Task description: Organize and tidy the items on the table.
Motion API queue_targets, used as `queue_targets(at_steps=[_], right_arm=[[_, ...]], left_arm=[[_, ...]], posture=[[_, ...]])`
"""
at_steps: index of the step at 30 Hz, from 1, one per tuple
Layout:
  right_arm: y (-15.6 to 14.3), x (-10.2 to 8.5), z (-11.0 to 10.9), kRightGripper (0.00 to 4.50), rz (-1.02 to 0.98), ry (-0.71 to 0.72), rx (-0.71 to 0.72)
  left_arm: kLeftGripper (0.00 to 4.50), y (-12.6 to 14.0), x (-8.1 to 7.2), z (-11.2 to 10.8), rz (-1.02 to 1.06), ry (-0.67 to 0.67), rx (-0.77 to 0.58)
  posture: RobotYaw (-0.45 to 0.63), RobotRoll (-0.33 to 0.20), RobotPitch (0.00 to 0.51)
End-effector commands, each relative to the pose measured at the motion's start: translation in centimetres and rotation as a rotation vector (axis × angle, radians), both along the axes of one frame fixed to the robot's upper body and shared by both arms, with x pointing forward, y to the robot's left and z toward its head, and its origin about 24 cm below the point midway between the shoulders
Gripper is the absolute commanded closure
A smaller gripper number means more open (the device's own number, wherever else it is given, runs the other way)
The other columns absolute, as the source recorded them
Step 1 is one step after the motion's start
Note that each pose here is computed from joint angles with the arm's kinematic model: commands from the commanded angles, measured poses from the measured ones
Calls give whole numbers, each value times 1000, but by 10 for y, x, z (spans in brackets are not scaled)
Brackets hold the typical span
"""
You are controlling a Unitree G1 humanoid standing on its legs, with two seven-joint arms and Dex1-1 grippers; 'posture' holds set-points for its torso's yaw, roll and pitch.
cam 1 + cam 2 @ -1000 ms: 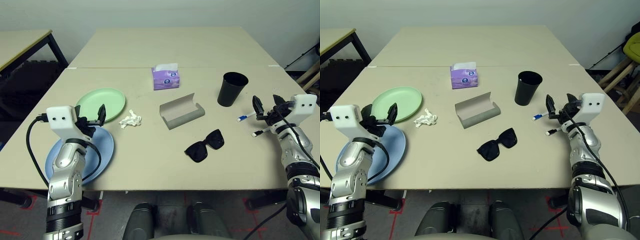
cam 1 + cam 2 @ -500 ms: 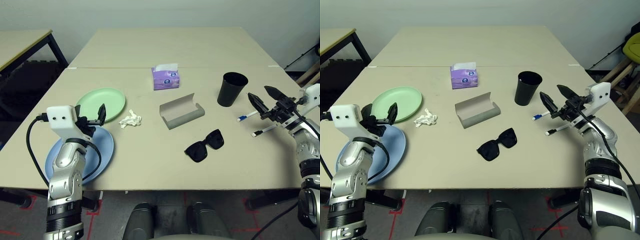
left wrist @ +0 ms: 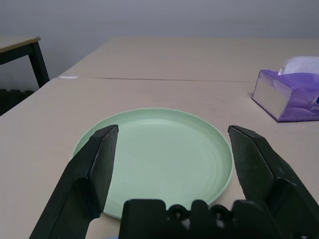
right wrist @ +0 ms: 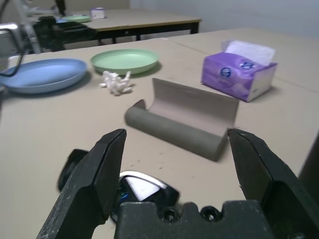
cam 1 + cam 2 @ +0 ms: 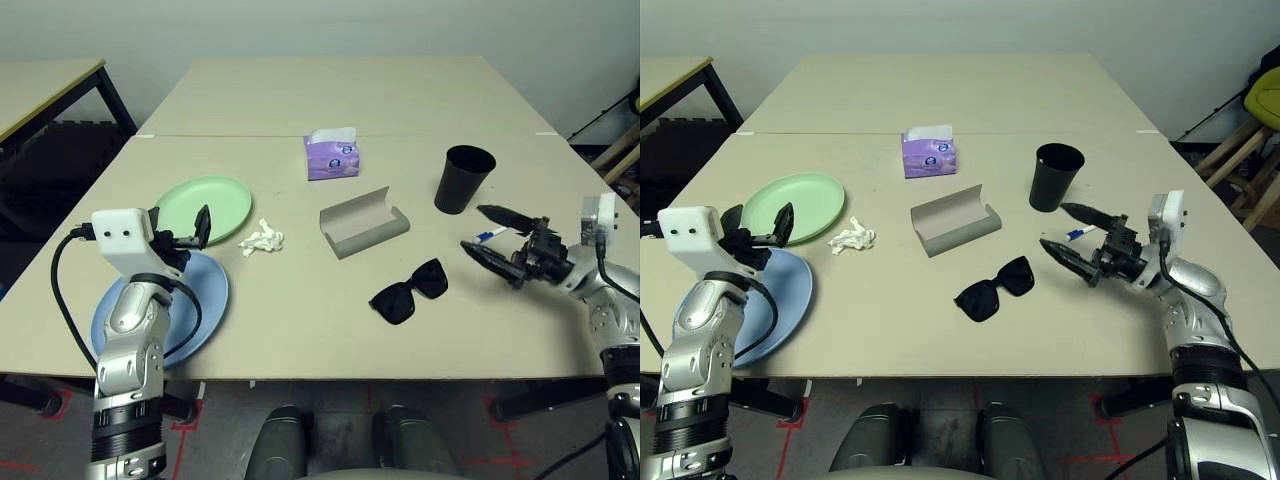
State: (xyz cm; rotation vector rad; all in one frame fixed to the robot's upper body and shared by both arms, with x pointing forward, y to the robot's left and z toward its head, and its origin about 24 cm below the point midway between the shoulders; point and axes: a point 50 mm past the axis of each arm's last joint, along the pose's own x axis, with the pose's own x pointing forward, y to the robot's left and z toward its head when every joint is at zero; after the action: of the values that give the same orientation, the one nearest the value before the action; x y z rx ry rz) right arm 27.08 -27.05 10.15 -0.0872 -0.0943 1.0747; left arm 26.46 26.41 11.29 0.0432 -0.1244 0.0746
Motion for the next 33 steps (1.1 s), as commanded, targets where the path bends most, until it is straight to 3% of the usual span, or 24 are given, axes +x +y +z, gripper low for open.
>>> queue_targets(at_steps=[1,17,33], right_arm=[[0,-6,0,36,71,20,-44],[8,-4,4,36,218,-75,-116],[8,-8,7,36,230,-99,-23]], left_arm=[[0,-1,3,-3,-10,19,11],[0,0,5,-1,-19,19,21],[0,3,6,2,-32,24,37]], posture=[[73,0,12],[69,0,12],[66,0,20]])
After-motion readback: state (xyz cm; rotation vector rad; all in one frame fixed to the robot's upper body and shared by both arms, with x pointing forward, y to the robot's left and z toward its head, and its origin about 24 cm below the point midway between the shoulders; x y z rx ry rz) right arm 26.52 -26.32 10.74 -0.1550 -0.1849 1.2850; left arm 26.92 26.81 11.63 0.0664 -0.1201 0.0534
